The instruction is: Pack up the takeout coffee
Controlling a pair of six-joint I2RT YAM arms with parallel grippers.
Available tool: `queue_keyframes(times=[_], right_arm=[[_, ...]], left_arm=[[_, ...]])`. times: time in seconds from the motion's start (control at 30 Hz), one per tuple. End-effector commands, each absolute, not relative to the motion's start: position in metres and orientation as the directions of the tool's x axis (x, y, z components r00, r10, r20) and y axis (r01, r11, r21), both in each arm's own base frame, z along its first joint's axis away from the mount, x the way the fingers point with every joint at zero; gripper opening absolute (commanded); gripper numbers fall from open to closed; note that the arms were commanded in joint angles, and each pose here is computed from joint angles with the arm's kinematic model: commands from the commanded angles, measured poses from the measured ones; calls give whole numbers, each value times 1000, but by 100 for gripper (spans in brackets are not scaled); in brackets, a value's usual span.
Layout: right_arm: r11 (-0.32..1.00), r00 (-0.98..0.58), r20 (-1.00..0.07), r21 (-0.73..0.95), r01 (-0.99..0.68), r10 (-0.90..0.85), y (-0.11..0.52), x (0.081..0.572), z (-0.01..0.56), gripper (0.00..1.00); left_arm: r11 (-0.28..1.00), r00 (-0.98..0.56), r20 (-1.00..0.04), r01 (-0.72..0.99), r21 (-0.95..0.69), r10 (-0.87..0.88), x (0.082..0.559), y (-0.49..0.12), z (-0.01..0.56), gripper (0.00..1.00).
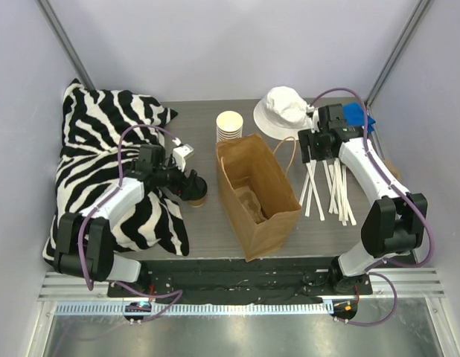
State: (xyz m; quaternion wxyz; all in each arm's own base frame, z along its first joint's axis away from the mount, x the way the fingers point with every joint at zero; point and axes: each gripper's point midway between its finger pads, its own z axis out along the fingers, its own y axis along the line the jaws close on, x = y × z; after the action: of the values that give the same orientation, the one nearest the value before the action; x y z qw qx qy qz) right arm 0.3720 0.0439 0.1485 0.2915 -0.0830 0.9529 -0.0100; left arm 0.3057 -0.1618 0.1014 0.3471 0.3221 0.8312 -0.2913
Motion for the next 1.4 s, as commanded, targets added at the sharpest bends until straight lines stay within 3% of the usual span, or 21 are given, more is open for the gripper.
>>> queue_keyframes(times=[0.0, 0.17, 0.2, 0.53, 0.67, 1.37], right_arm=[[977, -736, -647, -70, -203, -199, 48, 382, 199, 77], [953, -658, -714, -41, -301, -239, 66, 398, 238, 87], [949, -648, -721, -42, -314, -246, 68, 400, 243, 89], [923, -540, -800, -45, -382, -263, 83, 430, 297, 92], [916, -520, -812, -40, -400, -263, 89, 437, 307, 93], [917, -560, -788, -16, -398, -257, 89, 431, 286, 94]], left_arm=[[607, -505, -787, 765, -217, 355, 302, -161, 110, 84], [611, -499, -777, 768, -192, 383, 300, -152, 124, 92], [604, -481, -782, 778, -172, 396, 301, -150, 127, 99], [561, -445, -762, 817, -131, 470, 302, -145, 148, 100], [593, -502, -700, 793, -140, 507, 307, -138, 140, 98], [662, -568, -564, 748, -49, 600, 304, -141, 136, 99]])
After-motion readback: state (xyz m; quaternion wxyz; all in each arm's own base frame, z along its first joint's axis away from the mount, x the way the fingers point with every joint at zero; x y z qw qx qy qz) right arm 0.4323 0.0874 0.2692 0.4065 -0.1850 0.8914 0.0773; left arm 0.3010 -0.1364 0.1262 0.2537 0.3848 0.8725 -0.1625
